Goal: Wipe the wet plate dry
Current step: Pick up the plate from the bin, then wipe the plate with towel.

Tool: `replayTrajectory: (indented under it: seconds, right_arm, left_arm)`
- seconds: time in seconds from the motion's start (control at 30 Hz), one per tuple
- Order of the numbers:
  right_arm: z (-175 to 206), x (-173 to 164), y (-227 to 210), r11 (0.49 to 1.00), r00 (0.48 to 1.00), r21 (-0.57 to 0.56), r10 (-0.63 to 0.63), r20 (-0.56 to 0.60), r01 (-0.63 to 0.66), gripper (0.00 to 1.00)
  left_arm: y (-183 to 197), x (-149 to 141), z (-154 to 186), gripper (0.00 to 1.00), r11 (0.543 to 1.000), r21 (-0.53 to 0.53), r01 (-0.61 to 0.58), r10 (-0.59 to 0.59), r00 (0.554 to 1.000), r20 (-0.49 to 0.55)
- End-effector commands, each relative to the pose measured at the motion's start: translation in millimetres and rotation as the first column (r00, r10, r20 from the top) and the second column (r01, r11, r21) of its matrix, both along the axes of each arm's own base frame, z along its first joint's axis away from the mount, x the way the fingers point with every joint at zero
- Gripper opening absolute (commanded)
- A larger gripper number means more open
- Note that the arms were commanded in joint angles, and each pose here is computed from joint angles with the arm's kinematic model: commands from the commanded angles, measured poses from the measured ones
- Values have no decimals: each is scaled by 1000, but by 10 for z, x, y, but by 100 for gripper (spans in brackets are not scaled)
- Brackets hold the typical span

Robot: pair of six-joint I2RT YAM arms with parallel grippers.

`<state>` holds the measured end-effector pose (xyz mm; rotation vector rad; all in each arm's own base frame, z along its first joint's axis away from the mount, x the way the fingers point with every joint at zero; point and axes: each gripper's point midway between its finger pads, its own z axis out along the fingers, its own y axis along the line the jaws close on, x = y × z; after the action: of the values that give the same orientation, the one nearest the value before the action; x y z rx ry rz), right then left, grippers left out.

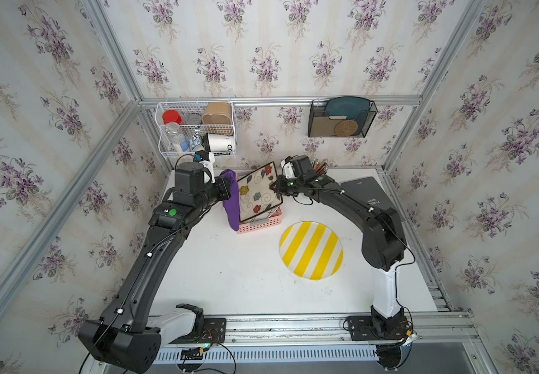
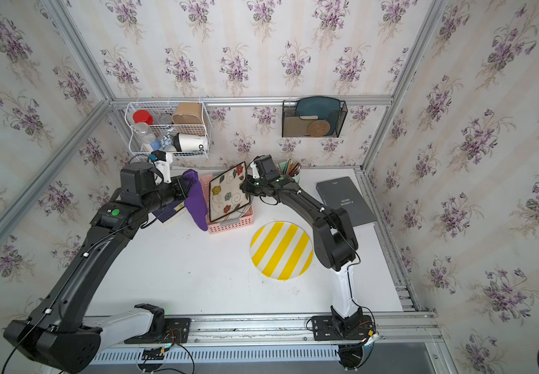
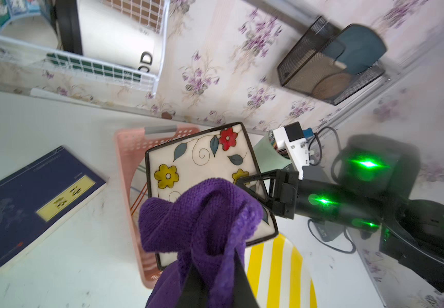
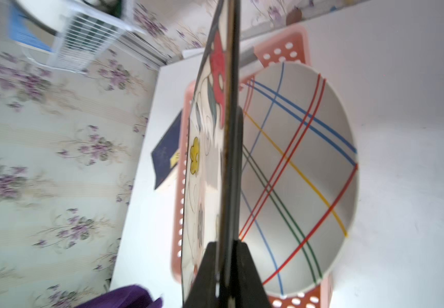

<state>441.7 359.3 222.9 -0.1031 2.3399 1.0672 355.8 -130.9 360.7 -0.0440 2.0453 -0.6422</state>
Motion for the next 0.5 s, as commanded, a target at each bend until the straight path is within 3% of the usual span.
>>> replayTrajectory:
  seconds: [0.0,0.23,0.47]
  right_arm:
    - [812,-186,178,951,991,298,51,122,-86,0]
    - [1511,-506,118,800,988,587,43,147,-122,0]
    - [2164,-337,-144,707,981,706,-111,160,-35,0]
  left_arm:
    - [-51,95,92,0,1000,-21,11,-10,1000,21]
    - [-180,332,-369,0,1000,-27,8,-10,995,-97]
    - [-972,177,-613,0,967,-7,255,-253,958,-138]
